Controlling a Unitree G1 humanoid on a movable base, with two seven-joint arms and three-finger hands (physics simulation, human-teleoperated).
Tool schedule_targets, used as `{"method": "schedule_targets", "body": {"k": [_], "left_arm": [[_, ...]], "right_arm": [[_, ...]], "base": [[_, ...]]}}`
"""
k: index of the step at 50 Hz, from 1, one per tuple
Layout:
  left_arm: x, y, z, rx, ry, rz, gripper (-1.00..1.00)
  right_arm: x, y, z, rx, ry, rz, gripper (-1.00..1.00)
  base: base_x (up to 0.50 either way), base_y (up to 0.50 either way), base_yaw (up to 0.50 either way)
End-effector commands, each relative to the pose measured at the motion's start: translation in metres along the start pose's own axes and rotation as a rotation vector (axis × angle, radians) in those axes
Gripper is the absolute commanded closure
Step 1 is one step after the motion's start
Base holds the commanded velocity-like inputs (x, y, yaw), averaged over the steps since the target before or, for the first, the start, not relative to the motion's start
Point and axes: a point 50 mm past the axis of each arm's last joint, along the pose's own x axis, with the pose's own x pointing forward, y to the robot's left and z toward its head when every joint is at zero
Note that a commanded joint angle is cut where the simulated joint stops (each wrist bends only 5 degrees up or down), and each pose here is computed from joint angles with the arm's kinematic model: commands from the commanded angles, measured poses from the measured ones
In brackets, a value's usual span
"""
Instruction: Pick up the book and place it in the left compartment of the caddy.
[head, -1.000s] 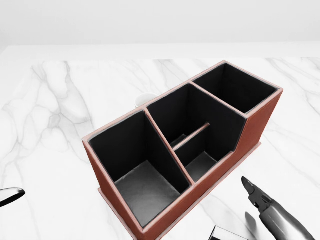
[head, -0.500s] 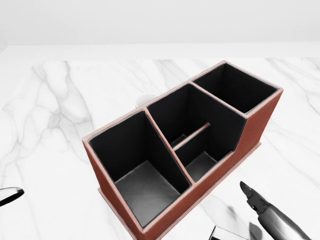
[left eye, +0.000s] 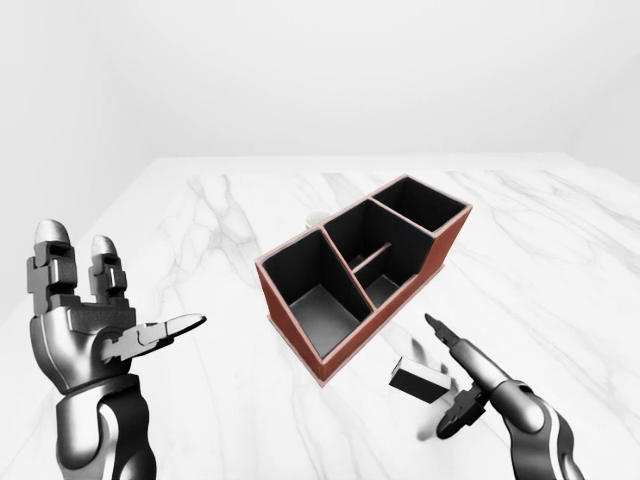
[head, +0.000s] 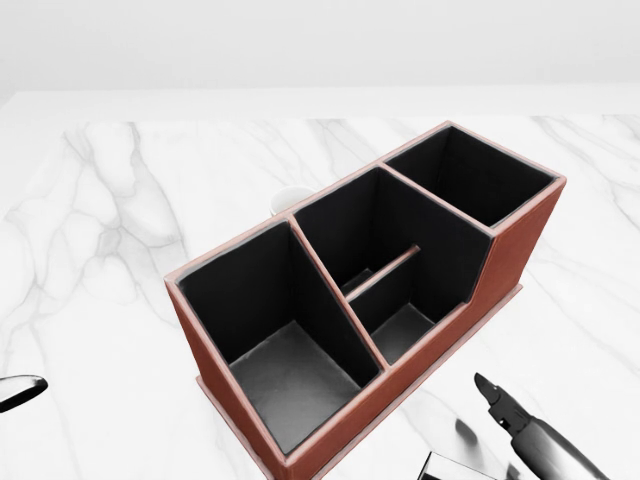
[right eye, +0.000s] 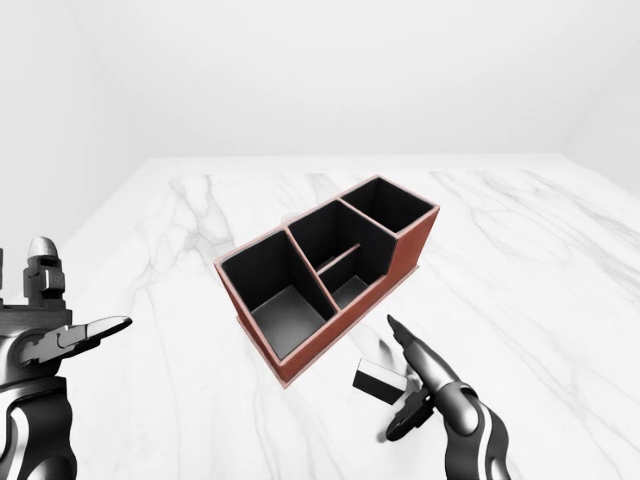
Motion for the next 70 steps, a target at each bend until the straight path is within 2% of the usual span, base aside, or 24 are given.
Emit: {"method": "schedule_targets", "body": {"k": [1, 40, 42, 43, 65, 70], "left_arm": [[0.0, 0.0, 0.0, 0.0, 0.001, 0.0, -1.0], [0.0, -0.001, -0.001, -0.001, 0.004, -0.001, -1.0], [0.001, -0.001, -0.001, -0.001, 0.003, -0.001, -1.0], [0.001, -0.001, -0.001, -0.001, 0.002, 0.0, -1.0], [0.001, 0.0, -0.001, -0.003, 0.003, 0.001, -1.0], [0.0, 0.0, -0.001, -0.002, 0.004, -0.001, -1.0]], "right_arm": [[0.005, 0.003, -0.004, 0.02, 0.004, 0.026, -1.0], [0.025, 0.011, -0.011, 0.06, 0.014, 0.072, -1.0], [0.025, 0.011, -0.01, 0.057, 0.01, 0.069, 0.91], [0.024, 0.011, -0.009, 0.054, 0.008, 0.07, 1.0], [0.019, -0.001, 0.023, -0.053, -0.086, 0.05, 1.0], [0.01, -0.009, 0.04, -0.12, -0.128, -0.01, 1.0]], "base": [[0.0, 0.0, 0.0], [0.0, 0.0, 0.0], [0.0, 0.0, 0.0], [0.0, 0.0, 0.0], [0.0, 0.0, 0.0], [0.0, 0.0, 0.0]]}}
